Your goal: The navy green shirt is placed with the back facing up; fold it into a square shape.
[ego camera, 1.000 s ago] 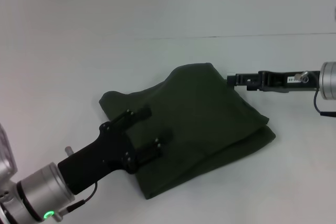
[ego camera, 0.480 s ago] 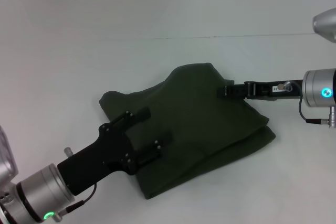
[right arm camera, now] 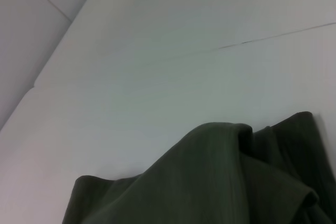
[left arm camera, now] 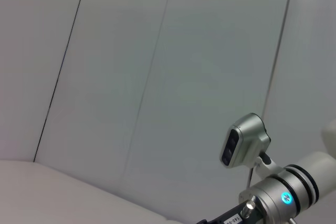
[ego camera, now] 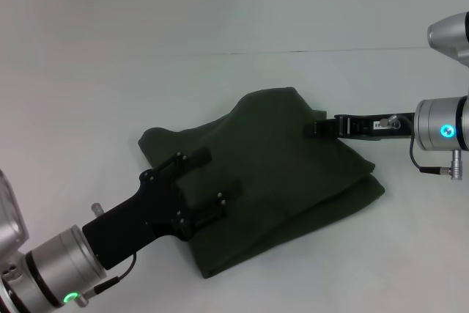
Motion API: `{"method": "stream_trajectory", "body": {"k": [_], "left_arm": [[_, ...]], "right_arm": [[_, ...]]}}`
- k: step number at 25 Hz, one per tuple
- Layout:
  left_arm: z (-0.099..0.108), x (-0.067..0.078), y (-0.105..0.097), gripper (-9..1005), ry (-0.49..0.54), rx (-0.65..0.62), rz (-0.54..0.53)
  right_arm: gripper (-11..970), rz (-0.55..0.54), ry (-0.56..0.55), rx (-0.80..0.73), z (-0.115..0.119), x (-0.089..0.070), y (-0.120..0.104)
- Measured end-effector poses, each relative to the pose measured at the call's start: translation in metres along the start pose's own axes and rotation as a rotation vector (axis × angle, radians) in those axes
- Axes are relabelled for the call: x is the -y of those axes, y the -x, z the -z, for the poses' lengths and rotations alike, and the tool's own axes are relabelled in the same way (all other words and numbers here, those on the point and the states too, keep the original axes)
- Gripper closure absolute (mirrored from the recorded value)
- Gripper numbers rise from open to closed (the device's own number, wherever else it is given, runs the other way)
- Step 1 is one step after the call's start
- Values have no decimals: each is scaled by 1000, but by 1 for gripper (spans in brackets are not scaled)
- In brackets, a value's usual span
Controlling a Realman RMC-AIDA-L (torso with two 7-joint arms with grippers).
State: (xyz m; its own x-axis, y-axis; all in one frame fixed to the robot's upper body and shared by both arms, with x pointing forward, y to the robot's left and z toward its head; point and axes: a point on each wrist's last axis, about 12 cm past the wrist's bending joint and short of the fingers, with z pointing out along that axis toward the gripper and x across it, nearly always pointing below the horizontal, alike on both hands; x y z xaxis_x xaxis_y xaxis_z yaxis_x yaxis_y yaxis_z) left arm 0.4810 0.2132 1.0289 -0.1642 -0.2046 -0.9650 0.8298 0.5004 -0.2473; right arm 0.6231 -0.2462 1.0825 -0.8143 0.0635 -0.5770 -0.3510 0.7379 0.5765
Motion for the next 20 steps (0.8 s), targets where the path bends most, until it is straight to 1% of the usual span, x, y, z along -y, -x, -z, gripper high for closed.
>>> {"method": "stream_trajectory", "body": {"k": [8,13,19,20], "left_arm": [[-1,-1,-1,217,6,-6,1],[0,-1,-1,219,11,-7,2],[1,-1,-1,217,14,-6,4],[1,-1,-1,217,14,-6,4]], "right_arm": [[555,13,10,20,0,-1,1],[768,46,54,49,0,-5,1],[914,99,130,87,4,-12,1],[913,107,141,92,5,-13,1]]}}
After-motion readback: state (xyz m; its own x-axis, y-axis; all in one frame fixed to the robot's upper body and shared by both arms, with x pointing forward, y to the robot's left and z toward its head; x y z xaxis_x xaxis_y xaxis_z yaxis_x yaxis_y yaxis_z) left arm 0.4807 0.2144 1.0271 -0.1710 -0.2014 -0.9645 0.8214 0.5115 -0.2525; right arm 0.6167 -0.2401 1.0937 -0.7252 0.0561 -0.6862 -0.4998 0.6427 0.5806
